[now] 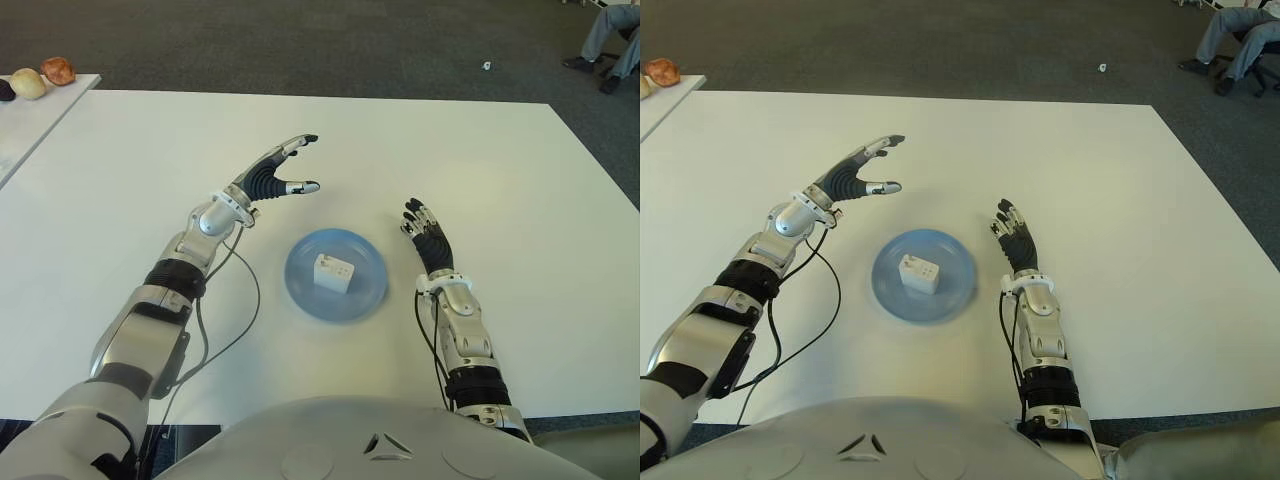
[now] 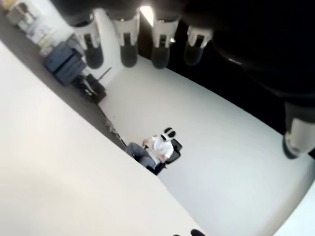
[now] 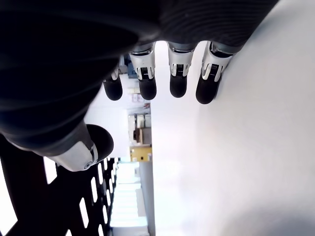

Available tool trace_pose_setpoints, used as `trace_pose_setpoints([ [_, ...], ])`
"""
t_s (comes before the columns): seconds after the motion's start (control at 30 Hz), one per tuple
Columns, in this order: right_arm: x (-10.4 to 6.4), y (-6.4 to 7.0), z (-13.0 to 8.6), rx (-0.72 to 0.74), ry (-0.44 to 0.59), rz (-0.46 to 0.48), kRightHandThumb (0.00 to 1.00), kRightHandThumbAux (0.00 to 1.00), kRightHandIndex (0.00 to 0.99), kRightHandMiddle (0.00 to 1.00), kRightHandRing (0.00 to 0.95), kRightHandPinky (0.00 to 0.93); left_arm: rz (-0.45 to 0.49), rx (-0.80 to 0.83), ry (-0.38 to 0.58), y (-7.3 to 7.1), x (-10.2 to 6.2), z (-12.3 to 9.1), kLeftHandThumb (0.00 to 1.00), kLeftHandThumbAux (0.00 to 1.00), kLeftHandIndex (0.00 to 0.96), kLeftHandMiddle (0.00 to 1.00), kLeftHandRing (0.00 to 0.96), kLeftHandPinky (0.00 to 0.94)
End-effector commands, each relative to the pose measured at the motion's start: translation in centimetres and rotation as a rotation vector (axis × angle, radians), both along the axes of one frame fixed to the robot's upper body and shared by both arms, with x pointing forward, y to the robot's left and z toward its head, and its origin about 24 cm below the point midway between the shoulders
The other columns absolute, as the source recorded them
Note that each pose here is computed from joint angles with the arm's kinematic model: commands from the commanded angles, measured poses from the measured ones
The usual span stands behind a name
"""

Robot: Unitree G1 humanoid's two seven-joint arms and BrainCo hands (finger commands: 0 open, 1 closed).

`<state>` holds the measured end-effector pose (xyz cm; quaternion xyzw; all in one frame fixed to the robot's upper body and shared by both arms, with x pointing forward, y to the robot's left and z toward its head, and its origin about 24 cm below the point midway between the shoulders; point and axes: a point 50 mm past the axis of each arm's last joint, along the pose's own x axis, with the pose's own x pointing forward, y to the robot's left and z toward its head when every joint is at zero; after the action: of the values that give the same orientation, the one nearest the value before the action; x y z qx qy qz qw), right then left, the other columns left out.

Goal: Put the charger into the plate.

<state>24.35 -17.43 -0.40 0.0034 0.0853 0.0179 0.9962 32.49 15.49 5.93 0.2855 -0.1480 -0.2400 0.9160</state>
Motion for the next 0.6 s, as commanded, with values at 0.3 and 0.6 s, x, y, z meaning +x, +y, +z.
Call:
trace_pose_setpoints([
  [0.3, -0.5, -0.1, -0.6, 0.023, 0.014, -0.009, 0.0, 0.593, 0.0, 0.009, 0.0, 0.0, 0.107, -0.082, 0.107, 1.9, -0.2, -1.7, 0.159, 0.536, 0.026, 0.035, 0.031, 0.05],
  [0.6, -0.7, -0.4, -0.5, 0.025, 0.001, -0.017, 0.0, 0.588, 0.0, 0.001, 0.0, 0.0, 0.172, -0.113, 0.155, 2.4, -0.5, -2.8, 0.132, 0.536, 0.012, 0.027, 0.028, 0.046],
])
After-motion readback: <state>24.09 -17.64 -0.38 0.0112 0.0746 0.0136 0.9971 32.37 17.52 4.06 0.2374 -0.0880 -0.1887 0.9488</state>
